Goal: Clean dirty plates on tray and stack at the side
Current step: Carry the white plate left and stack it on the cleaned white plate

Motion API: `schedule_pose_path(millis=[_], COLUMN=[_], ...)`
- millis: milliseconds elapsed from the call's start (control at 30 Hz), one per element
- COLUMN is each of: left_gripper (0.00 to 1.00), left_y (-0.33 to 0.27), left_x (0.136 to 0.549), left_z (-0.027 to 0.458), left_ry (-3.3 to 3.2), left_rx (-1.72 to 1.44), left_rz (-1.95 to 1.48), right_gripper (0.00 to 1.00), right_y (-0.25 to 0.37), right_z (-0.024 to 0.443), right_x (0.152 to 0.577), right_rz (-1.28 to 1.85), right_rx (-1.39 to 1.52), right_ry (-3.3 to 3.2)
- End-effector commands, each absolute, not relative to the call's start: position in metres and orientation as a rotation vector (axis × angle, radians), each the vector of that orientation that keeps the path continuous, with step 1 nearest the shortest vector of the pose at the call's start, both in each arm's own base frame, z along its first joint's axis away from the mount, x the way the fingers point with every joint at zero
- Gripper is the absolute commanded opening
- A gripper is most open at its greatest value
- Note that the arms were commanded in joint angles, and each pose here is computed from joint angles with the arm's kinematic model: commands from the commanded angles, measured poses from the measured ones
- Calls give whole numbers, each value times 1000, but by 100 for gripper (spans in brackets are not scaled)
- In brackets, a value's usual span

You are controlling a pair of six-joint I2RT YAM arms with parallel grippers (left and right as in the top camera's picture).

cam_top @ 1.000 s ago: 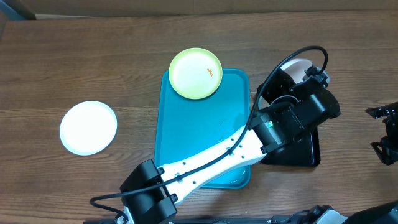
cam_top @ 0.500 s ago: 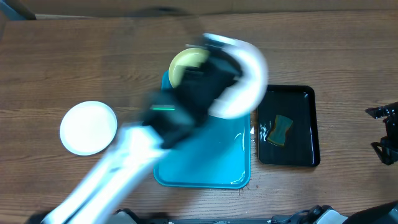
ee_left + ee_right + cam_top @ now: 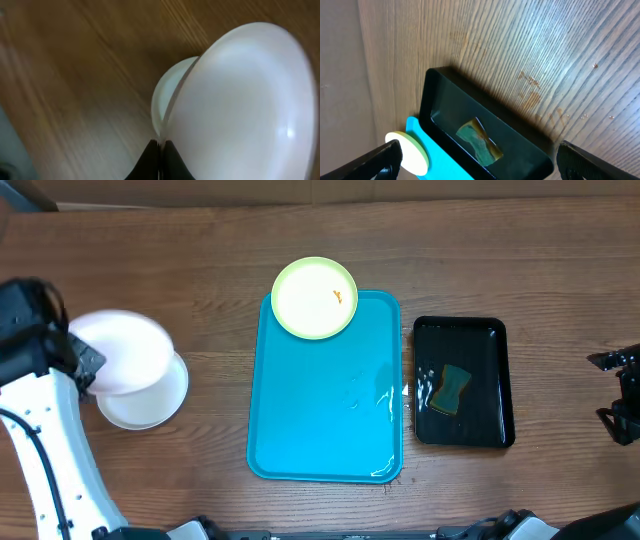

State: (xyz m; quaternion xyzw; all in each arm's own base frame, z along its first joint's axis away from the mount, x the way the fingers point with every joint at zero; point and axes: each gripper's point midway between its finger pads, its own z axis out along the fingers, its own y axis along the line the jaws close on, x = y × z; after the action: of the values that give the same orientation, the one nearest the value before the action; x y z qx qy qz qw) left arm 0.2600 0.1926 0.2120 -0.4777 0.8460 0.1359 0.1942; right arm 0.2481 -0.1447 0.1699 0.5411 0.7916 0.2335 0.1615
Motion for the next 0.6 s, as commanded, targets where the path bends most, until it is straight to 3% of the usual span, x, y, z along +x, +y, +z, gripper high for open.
schedule_pose_path(millis=[0, 233, 267, 367, 467, 567], left_gripper=[4, 5, 15, 25, 43, 44], left_y=[195, 217, 219, 221, 214, 193], left_x=[246, 245, 249, 252, 258, 278], left_z=[151, 103, 104, 105, 105, 111], left_ry=[2445, 2423, 2424, 2444, 2453, 2466], left_rx=[-1458, -1504, -1471, -1408, -1392, -1314], left_rz=[251, 301, 300, 312, 236, 11], right_gripper=[100, 100, 100, 100, 100, 100], right_y=[-145, -145, -145, -145, -145, -145], right_z=[174, 174, 174, 174, 174, 174], right_x=[250, 250, 250, 250, 250, 250], right_rz=[665, 665, 665, 665, 665, 665], right_rx=[1531, 1531, 1531, 1531, 1531, 1531], right_ry=[2251, 2251, 2251, 2251, 2251, 2251])
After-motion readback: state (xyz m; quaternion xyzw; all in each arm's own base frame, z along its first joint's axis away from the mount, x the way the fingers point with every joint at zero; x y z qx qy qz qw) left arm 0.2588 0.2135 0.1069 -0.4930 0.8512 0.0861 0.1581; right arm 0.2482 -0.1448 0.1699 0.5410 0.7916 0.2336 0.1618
